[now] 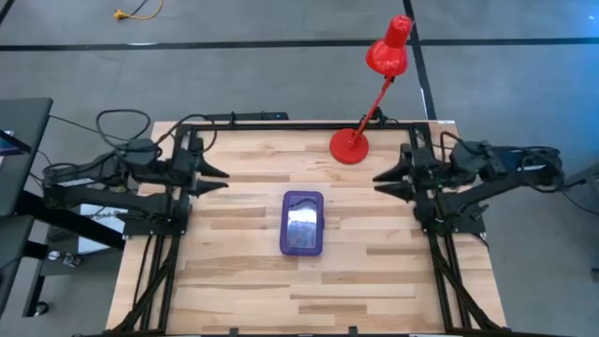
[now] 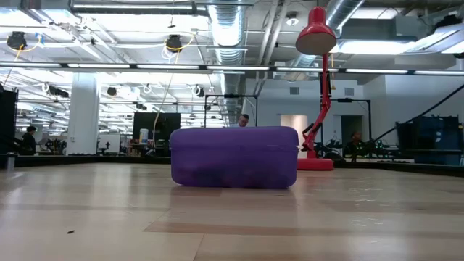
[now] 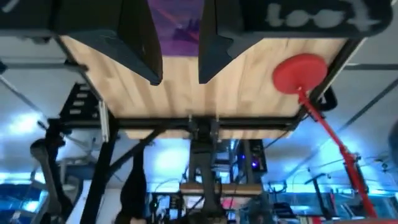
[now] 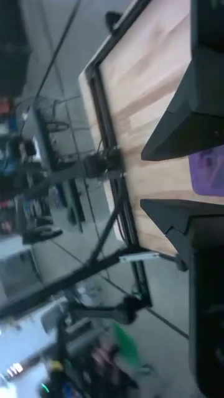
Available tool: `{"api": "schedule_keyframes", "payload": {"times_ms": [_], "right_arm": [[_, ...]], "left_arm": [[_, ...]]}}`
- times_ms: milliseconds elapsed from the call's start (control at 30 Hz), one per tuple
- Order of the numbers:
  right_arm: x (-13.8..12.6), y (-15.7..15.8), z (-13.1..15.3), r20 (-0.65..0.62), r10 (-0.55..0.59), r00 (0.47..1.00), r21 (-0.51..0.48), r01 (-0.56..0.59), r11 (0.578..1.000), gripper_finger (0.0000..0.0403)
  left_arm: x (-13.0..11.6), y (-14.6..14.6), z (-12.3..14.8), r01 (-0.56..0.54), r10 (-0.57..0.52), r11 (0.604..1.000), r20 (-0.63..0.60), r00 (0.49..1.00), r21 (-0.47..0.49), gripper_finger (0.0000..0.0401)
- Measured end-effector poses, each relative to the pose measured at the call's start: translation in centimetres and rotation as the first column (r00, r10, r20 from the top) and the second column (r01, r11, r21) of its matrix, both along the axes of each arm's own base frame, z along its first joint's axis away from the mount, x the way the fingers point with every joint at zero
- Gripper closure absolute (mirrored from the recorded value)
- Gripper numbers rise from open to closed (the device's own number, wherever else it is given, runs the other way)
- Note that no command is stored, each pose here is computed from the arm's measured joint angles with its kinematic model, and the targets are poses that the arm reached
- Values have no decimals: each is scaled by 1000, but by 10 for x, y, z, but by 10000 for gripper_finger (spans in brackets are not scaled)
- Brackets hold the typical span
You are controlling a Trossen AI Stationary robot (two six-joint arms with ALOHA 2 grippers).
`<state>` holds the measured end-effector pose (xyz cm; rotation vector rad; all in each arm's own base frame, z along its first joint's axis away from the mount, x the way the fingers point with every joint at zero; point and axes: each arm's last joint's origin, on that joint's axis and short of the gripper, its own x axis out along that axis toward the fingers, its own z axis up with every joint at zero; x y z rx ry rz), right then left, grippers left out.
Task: Pick & place school supplies into a supply box
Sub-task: Return to Home Position
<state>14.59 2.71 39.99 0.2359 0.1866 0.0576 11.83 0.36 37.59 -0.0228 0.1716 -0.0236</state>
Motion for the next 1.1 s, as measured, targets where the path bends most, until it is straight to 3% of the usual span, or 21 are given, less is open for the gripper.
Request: {"api": "schedule_keyframes", "payload": {"times_ms": [200, 400, 767, 900, 1100], "right_arm": [[-4, 4, -10, -29, 49, 998, -117, -52, 992, 297], [-3, 4, -33, 29, 52, 998, -130, -48, 990, 297], [-27, -2, -89, 205, 38, 978, -69, -25, 997, 297], [-31, -5, -104, 205, 7, 979, -75, 9, 997, 297], [-39, -10, -123, 248, 13, 969, -67, 4, 998, 297]], "left_arm": [[-24, 0, -5, -24, 23, 997, 17, 1000, 73, 308], [-39, -1, -28, -25, 6, 987, 120, 993, 160, 308], [-57, -3, -101, -7, -5, 999, 240, 971, 50, 308], [-64, -1, -111, -59, 43, 997, 277, 960, 51, 308], [-60, -1, -123, -72, 58, 995, 202, 978, 65, 308]]}}
